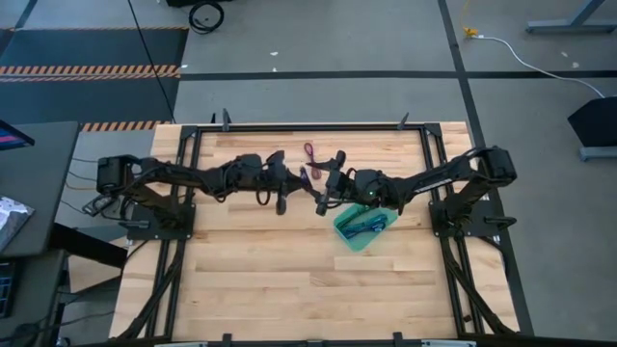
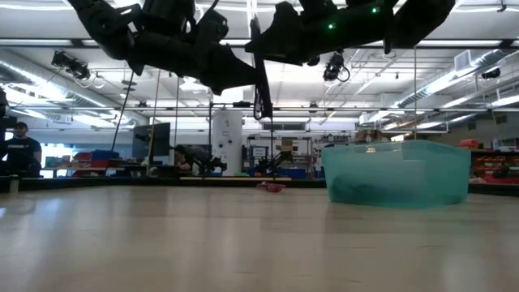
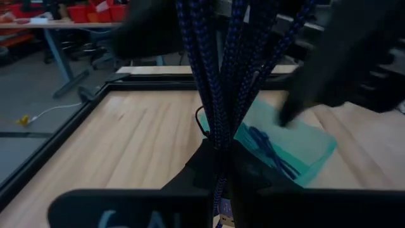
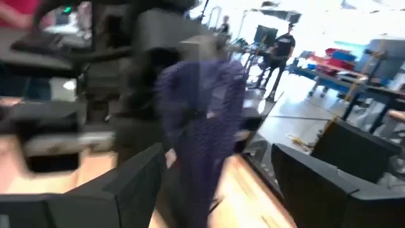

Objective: Pick and place USB-C Cables
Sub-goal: Put the violet charger cable into the green bin

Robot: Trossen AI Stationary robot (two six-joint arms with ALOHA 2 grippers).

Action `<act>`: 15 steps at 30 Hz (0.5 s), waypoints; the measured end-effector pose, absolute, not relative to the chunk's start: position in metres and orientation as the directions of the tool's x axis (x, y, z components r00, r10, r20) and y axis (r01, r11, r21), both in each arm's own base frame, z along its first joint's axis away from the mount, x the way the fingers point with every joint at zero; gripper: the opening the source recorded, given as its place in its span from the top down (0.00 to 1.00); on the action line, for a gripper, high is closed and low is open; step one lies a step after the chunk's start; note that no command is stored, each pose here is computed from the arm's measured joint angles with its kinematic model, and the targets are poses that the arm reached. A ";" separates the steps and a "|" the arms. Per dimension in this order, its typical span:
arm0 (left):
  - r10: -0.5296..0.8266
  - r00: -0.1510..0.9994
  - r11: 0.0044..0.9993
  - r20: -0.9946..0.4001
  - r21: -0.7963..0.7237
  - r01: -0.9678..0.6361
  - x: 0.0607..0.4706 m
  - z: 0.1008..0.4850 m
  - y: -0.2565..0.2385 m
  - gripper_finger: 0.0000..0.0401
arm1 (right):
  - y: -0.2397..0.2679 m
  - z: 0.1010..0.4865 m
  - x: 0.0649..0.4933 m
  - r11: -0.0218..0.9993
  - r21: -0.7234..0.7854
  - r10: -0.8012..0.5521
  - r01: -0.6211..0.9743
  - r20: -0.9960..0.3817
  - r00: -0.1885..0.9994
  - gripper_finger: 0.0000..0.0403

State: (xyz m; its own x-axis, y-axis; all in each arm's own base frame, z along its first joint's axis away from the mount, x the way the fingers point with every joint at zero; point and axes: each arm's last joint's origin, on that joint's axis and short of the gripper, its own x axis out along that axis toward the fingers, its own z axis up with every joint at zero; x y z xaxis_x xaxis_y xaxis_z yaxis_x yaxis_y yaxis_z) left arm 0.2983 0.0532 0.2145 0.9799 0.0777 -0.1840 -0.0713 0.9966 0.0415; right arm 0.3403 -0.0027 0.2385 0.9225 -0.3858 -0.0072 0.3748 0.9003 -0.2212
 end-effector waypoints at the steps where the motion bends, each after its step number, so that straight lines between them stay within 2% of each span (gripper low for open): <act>1: 0.071 0.980 0.997 -0.184 0.045 -0.064 0.299 0.214 0.051 0.95 | -0.003 0.238 0.340 0.898 -0.223 -0.390 0.379 -0.010 0.921 0.25; 8: 0.085 0.981 0.996 -0.175 0.053 -0.077 0.300 0.215 0.044 0.93 | 0.001 0.239 0.339 0.884 -0.229 -0.421 0.407 -0.015 0.907 0.28; 15: 0.129 0.966 0.989 -0.224 0.101 -0.108 0.299 0.211 0.044 0.94 | 0.011 0.238 0.337 0.833 -0.312 -0.487 0.458 -0.019 0.873 0.31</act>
